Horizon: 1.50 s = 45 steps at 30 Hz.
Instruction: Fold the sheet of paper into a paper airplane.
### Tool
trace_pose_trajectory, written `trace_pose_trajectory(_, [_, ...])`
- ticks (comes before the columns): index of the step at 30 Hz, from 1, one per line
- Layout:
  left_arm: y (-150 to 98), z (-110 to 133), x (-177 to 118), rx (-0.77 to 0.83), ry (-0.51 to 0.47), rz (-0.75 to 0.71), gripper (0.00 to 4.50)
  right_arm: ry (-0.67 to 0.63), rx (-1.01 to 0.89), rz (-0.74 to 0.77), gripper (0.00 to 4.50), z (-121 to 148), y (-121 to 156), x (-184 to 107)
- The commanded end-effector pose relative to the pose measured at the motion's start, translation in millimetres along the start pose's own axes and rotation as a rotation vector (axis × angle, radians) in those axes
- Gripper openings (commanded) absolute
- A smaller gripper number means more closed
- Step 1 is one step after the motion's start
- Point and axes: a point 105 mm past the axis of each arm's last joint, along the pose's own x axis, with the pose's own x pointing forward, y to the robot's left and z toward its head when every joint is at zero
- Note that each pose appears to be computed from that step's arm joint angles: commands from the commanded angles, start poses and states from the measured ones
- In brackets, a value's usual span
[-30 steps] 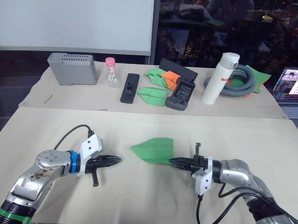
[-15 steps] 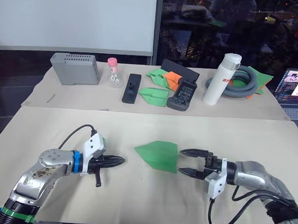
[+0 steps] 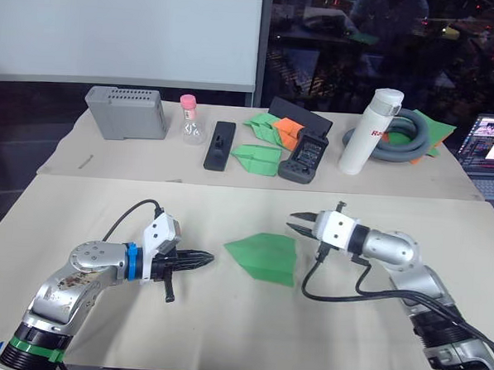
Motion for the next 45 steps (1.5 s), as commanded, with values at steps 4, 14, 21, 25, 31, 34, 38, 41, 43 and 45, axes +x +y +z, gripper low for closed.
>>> trace_pose_trajectory(4, [1.6, 2.5, -4.3, 0.042, 0.004, 0.022, 0.0, -0.006, 0.067, 0.15, 0.05, 11.9, 28.6, 11.7])
trace_pose_trajectory(14, [2.2, 1.2, -5.2, 0.043, 0.013, 0.012, 0.0, -0.006, 0.121, 0.274, 0.05, 20.6, 56.5, 2.9])
trace_pose_trajectory(21, [1.0, 2.0, -2.1, 0.04, 0.02, -0.026, 0.0, -0.01, 0.179, 0.295, 0.05, 24.0, 69.9, 1.6])
trace_pose_trajectory(25, [-8.8, 2.2, 3.7, 0.016, 0.024, -0.1, 0.0, -0.015, 0.197, 0.231, 0.05, 29.4, 56.6, 1.6])
trace_pose_trajectory(31, [-12.8, 21.6, 13.5, -0.002, -0.054, -0.157, 0.0, -0.019, 0.25, 0.263, 0.05, 36.5, 65.6, -4.1])
trace_pose_trajectory(34, [-7.4, 35.0, 12.5, -0.015, -0.098, -0.161, 0.0, -0.014, 0.274, 0.262, 0.05, 36.5, 69.4, -6.7])
trace_pose_trajectory(38, [-3.0, 40.0, 13.3, -0.01, -0.098, -0.168, 0.0, -0.02, 0.316, 0.275, 0.05, 38.2, 77.2, -6.2])
trace_pose_trajectory(41, [-0.3, 38.2, 17.5, 0.013, -0.071, -0.18, 0.0, -0.023, 0.335, 0.323, 0.05, 38.1, 89.0, -0.4])
trace_pose_trajectory(43, [-1.2, 36.2, 20.2, 0.027, -0.05, -0.199, 0.0, -0.034, 0.342, 0.353, 0.05, 40.4, 94.7, 1.8])
trace_pose_trajectory(45, [-2.5, 35.6, 22.6, 0.036, -0.04, -0.216, 0.0, -0.037, 0.341, 0.379, 0.05, 42.1, 98.8, 2.6])
